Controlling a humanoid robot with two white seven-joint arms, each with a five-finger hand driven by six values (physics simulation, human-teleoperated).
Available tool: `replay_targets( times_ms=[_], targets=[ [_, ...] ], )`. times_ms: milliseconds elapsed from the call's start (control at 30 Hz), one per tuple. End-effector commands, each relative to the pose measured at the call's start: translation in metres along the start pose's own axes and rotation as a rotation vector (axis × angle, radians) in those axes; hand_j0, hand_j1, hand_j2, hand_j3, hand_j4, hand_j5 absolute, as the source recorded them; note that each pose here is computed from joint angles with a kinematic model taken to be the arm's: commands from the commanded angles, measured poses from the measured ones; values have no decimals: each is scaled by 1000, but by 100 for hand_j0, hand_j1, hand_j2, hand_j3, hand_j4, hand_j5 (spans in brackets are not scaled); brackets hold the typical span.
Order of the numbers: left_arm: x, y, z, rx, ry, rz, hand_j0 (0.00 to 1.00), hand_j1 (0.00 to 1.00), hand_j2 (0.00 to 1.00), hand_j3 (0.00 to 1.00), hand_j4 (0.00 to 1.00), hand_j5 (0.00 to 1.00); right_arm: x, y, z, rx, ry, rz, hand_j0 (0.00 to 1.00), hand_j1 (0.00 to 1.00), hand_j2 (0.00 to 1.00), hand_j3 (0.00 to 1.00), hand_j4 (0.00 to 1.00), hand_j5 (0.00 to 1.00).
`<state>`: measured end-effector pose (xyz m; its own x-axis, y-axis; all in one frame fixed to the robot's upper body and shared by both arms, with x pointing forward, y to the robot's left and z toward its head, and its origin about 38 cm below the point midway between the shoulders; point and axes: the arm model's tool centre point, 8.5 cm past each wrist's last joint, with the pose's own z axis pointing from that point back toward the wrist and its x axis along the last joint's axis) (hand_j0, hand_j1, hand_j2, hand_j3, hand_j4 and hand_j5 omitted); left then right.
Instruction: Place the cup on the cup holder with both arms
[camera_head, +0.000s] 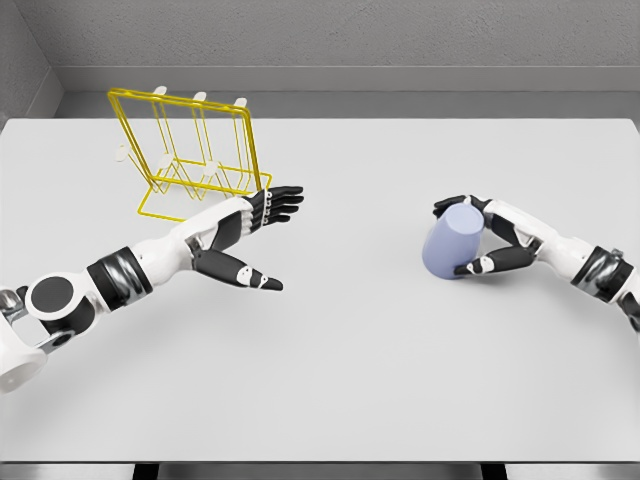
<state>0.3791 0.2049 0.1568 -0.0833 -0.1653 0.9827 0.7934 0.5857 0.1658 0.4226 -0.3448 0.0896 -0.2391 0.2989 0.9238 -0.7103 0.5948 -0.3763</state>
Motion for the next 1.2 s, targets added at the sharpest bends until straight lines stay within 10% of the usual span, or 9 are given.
replay_targets(
  times_ms=[0, 1167],
  targets=[
    [-1, 2, 0, 6, 4, 2, 100, 100, 100, 100, 100, 100, 1, 0, -1, -3, -4, -5, 74, 74, 74, 74, 74, 74],
    [-2, 6, -1, 17, 13, 2, 100, 100, 100, 100, 100, 100, 31, 14, -46, 2, -159, -83, 60, 60, 60, 60, 60, 60]
  ],
)
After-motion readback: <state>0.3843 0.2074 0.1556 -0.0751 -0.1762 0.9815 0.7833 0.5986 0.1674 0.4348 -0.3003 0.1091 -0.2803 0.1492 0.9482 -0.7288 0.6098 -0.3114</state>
